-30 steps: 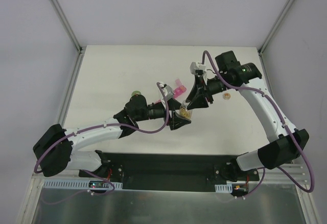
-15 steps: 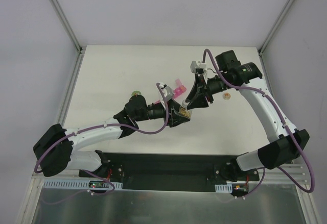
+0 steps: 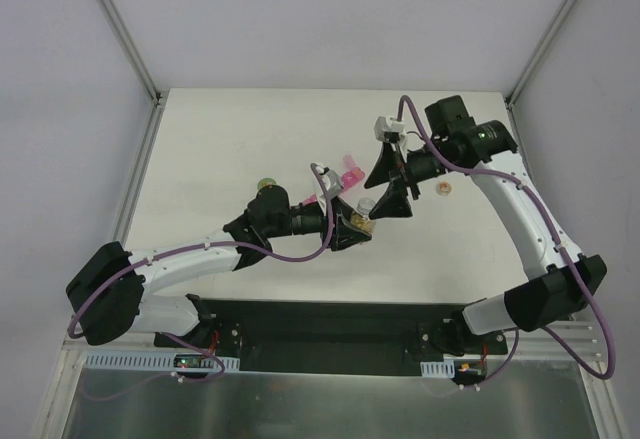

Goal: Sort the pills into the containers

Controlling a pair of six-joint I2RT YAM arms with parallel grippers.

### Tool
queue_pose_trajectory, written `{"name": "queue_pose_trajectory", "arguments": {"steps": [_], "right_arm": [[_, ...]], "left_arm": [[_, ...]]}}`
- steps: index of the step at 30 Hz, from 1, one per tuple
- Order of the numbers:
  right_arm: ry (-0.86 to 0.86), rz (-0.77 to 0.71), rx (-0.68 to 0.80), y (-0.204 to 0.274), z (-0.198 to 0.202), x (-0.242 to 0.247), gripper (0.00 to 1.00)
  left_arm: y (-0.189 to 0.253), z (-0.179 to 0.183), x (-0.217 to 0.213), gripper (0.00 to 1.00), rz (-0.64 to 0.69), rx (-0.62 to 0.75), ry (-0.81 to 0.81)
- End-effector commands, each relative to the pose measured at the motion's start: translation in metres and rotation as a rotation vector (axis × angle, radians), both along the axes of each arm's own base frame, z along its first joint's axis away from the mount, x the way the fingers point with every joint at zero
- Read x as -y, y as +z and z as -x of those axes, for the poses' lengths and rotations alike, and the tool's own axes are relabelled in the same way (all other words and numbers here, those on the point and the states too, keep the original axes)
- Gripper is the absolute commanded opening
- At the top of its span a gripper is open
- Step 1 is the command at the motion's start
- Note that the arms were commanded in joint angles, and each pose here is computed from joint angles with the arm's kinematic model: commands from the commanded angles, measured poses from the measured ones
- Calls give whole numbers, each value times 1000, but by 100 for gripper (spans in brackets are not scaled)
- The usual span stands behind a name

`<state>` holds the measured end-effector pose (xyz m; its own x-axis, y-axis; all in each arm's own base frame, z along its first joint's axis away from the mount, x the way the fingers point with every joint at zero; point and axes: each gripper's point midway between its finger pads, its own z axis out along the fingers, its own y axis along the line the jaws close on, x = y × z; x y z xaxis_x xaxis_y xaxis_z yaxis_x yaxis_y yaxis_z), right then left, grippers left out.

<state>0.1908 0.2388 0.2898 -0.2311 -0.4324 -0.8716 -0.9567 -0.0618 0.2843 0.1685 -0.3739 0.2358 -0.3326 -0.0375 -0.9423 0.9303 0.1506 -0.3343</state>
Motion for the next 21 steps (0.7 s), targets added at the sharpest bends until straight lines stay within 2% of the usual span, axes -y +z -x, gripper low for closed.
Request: {"name": "queue_pose_trajectory", "arguments": {"steps": [1, 4, 6, 7, 8, 9, 11, 13, 17, 21], "right_arm": [[-78, -20, 113, 31, -18, 14, 91], [-213, -4, 108, 37, -50, 34, 95], [-339, 100, 124, 19, -81, 59, 95], [-395, 192, 102, -7, -97, 70, 95], [-501, 361, 139, -35, -119, 99, 95], [-545, 442, 166, -52, -134, 114, 94], [-665, 635, 116, -99, -155, 157, 94], [-692, 732, 50, -132, -166, 178, 93], [-752, 953, 46, -172, -183, 231, 93], [-749, 1068, 33, -202, -199, 255, 94]], "left_arm": [[19, 3, -3, 11, 31, 65, -26], [10, 5, -7, 11, 5, 57, -25], [6, 7, -11, 11, -6, 54, -26], [4, 7, -12, 11, -11, 60, -24], [3, 9, -14, 11, -19, 57, -23], [0, 9, -15, 11, -27, 58, -19], [0, 10, -18, 11, -32, 66, -16], [-3, 11, -21, 11, -41, 71, -9], [-3, 13, -26, 11, -46, 82, -7], [-7, 16, -29, 11, -55, 80, -9]]}}
